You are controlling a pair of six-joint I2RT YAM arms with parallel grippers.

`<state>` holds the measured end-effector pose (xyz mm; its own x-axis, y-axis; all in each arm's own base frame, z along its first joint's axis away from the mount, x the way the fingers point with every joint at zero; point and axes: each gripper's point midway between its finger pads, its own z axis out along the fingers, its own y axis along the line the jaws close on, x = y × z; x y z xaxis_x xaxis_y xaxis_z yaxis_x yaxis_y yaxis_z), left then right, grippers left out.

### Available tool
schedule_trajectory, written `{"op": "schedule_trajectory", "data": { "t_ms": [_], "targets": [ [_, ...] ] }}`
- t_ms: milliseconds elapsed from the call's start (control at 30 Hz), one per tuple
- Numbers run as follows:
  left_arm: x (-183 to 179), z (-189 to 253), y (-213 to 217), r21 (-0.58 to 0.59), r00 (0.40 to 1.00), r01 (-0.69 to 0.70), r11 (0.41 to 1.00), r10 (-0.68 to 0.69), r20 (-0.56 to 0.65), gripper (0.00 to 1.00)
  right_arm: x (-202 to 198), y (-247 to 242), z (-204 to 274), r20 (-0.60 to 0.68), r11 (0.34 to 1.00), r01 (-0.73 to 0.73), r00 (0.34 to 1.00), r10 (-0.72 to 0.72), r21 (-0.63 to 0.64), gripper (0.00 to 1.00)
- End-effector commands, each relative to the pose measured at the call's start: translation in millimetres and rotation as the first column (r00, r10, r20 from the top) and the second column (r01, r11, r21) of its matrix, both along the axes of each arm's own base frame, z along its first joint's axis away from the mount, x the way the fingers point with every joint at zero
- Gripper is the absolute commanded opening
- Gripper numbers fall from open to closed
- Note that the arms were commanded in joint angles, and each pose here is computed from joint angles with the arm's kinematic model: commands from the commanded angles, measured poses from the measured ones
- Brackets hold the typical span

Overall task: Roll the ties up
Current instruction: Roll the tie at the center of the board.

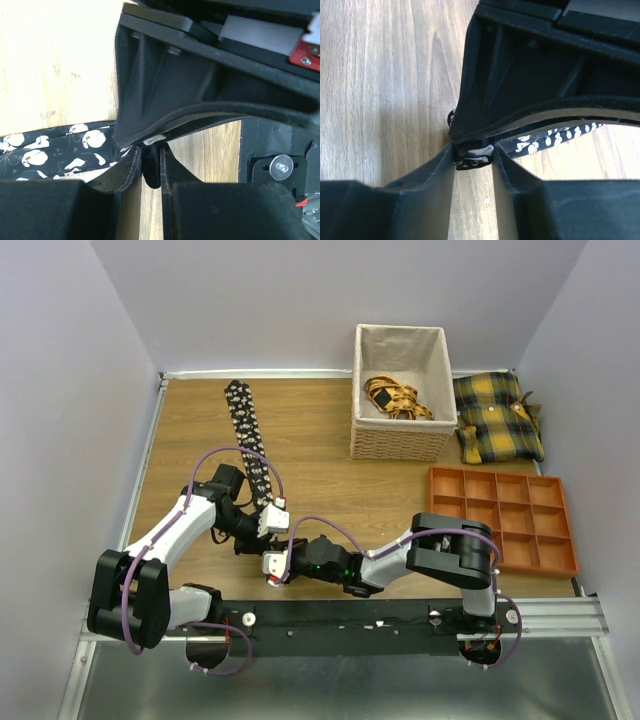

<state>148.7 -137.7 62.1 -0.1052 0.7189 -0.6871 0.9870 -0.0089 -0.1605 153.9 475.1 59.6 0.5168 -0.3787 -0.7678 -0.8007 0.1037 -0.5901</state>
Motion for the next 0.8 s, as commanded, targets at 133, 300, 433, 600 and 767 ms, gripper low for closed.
{"op": "schedule_trajectory", "data": {
  "t_ms": [133,300,433,600,767],
  "targets": [
    [1,8,-7,-0.043,1.000,0.014,0.999,-0.013,0.005,0.13,-6,2,2,-0.053,1.000,-0.018,0.998,0.018,0.002,0.23],
    [-5,2,-1,-0.017,0.999,0.044,0.999,-0.043,0.021,0.38,-11,1,-2,-0.094,1.000,-0.024,0.995,0.024,0.000,0.13],
    [0,-2,2,0.008,0.999,0.006,1.000,-0.007,0.039,0.79,-16,2,-4,-0.185,1.000,-0.025,0.982,0.027,0.012,0.11],
    [9,2,7,0.012,0.995,-0.024,1.000,0.023,0.094,0.91,-28,-2,-15,-0.353,1.000,-0.020,0.935,0.025,0.016,0.10],
    [20,-2,16,0.016,0.977,-0.069,0.997,0.065,0.205,0.99,-33,-6,-24,-0.506,0.999,-0.031,0.862,0.035,0.017,0.10]
  ]
}}
